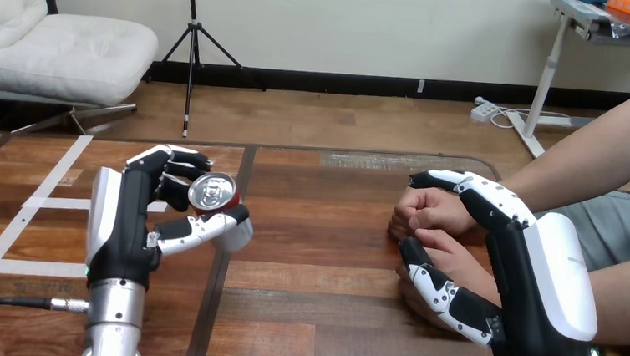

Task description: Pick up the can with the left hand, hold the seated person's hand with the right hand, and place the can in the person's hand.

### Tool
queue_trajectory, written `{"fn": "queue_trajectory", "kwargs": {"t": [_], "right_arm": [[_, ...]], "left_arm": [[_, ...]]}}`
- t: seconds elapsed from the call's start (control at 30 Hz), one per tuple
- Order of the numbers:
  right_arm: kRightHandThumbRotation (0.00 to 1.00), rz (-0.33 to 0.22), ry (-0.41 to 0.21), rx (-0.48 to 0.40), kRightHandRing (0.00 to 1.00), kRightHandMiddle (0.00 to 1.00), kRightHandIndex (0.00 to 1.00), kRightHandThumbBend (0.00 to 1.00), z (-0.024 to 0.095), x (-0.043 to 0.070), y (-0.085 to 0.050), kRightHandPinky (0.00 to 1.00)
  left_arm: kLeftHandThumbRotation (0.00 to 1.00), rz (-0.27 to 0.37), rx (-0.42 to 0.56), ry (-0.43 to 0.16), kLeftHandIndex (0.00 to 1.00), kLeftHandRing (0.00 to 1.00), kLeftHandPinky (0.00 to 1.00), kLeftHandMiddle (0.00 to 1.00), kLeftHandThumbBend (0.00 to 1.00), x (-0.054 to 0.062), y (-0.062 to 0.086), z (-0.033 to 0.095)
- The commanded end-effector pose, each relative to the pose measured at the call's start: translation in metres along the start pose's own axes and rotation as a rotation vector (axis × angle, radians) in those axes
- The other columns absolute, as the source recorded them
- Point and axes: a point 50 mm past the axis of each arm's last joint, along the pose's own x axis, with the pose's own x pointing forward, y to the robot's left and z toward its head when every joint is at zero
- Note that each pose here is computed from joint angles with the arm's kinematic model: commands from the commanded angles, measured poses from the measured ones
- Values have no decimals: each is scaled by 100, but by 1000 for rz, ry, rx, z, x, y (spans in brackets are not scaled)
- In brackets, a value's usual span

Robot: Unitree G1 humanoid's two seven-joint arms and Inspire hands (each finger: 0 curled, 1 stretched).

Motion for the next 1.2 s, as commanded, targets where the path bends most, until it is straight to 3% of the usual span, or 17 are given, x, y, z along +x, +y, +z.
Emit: {"fn": "queue_trajectory", "kwargs": {"t": [0.0,0.17,0.4,0.87,1.17], "right_arm": [[0,-46,-75,-29,81,77,72,43,5,17,-11,83],[0,-23,-64,-58,82,78,74,45,4,16,-13,83],[0,87,-29,-145,87,84,79,50,3,18,-19,86],[0,253,51,-324,89,88,84,74,-1,24,-34,85],[0,344,121,-429,87,88,83,82,-5,28,-43,82]], "left_arm": [[0,39,-68,-196,52,42,39,48,70,21,3,40],[0,30,-73,-204,52,41,38,48,70,19,2,42],[0,17,-79,-209,52,41,38,48,69,15,1,45],[0,6,-83,-214,52,41,37,48,70,13,-2,46],[0,-1,-80,-220,52,41,37,48,69,12,-4,45]]}}
